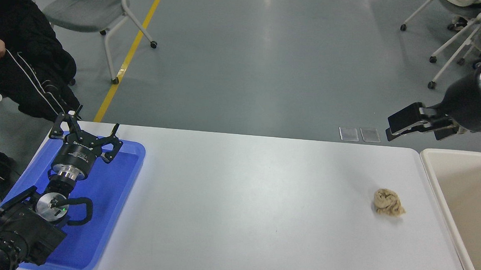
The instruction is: Pick up foil plate and place in dustbin
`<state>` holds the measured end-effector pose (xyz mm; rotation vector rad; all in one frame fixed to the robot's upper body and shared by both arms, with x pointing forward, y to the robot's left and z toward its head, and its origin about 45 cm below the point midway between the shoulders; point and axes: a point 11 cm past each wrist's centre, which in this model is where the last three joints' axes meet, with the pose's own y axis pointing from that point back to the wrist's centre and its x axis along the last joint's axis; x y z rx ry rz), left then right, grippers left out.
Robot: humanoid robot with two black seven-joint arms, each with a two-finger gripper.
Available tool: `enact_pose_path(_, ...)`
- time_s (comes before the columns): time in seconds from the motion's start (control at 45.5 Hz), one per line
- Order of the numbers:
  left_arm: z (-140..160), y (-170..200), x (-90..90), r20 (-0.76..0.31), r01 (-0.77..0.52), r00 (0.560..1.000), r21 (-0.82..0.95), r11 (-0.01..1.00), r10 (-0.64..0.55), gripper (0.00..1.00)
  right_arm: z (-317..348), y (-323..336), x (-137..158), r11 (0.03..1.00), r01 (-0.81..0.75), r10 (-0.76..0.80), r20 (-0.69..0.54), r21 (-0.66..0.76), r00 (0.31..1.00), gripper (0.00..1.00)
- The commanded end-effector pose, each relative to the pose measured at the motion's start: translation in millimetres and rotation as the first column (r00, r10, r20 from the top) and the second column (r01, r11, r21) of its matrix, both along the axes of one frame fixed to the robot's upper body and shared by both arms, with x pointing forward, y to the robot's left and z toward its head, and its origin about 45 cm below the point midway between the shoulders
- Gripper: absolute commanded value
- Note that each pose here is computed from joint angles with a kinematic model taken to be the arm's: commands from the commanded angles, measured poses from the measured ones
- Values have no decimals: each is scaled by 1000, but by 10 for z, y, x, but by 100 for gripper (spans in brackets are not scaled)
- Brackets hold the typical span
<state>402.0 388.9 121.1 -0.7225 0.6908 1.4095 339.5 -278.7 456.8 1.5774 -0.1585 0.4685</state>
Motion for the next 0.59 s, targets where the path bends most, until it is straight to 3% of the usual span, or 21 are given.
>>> enact_pose_path(0.0,5,2,3,1,0,1000,0,1000,0,100,240,91,-81,999,-35,35,27,-25,999,100)
enact_pose_path(0.308,4,1,3,1,1,1000,1,1000,-1,100,-215,-30,-61,997,-11,3,-99,-74,995,100)
enact_pose_path(0.462,4,1,3,1,1,1000,1,1000,-1,100,-388,-265,-55,972,52,-80,-116,-228,990,100)
enact_pose_path(0.571,4,1,3,1,1,1000,1,1000,-1,100,-436,-298,-59,966,59,-93,-125,-252,988,100)
